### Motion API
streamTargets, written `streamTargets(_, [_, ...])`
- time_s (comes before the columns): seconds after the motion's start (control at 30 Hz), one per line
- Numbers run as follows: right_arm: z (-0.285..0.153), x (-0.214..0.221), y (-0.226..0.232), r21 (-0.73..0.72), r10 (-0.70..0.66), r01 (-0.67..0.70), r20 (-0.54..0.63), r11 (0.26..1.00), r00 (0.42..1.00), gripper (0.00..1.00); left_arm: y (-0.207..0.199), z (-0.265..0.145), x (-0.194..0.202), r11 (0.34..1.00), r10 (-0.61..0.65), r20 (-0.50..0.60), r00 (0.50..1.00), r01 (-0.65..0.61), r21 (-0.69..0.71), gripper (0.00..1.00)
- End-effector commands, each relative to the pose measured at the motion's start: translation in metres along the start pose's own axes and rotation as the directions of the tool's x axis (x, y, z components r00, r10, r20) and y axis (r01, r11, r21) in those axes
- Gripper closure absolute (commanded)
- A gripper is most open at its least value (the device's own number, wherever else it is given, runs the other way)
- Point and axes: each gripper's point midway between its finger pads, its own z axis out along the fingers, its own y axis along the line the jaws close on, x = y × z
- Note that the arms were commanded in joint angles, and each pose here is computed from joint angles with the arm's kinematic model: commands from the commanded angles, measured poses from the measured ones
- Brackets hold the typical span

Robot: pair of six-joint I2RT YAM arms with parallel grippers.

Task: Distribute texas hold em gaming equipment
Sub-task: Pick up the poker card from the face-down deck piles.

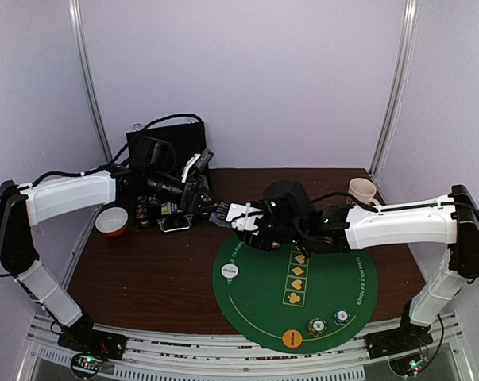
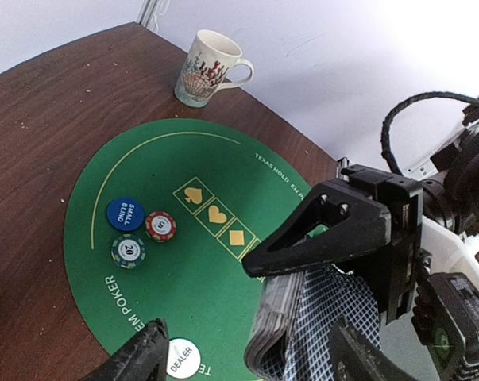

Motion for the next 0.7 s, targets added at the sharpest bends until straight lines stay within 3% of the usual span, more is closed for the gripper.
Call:
streamTargets(0.0, [-0.005, -0.004, -0.014, 0.046, 0.011, -0.011, 0.016, 0.999, 1.000, 0.54, -0.008, -0.009, -0.019, 0.999, 0.035, 0.035, 0.999, -0.036, 0.010, 0.26])
streamTargets(0.1, [-0.005, -0.004, -0.017, 0.060, 0.007, -0.008, 0.009, 0.998, 1.000, 0.55, -0.003, -0.010, -0.011, 1.000, 0.020, 0.001, 1.000, -0.020, -0.024, 0.27])
streamTargets(0.23, [-0.003, -0.003, -0.017, 0.060, -0.004, 0.004, 0.000, 0.998, 1.000, 0.55, -0.004, -0.012, -0.006, 0.999, 0.025, -0.019, 1.000, -0.026, -0.034, 0.35])
streamTargets(0.47, [-0.001, -0.001, -0.017, 0.061, -0.004, 0.005, -0.004, 0.998, 1.000, 0.55, -0.008, -0.015, -0.013, 0.998, 0.052, -0.005, 0.999, -0.052, -0.036, 0.64])
streamTargets(0.67, [-0.001, 0.001, -0.017, 0.064, -0.002, 0.003, -0.011, 0.998, 1.000, 0.55, -0.010, -0.016, -0.016, 0.998, 0.058, 0.001, 0.998, -0.058, -0.025, 0.79])
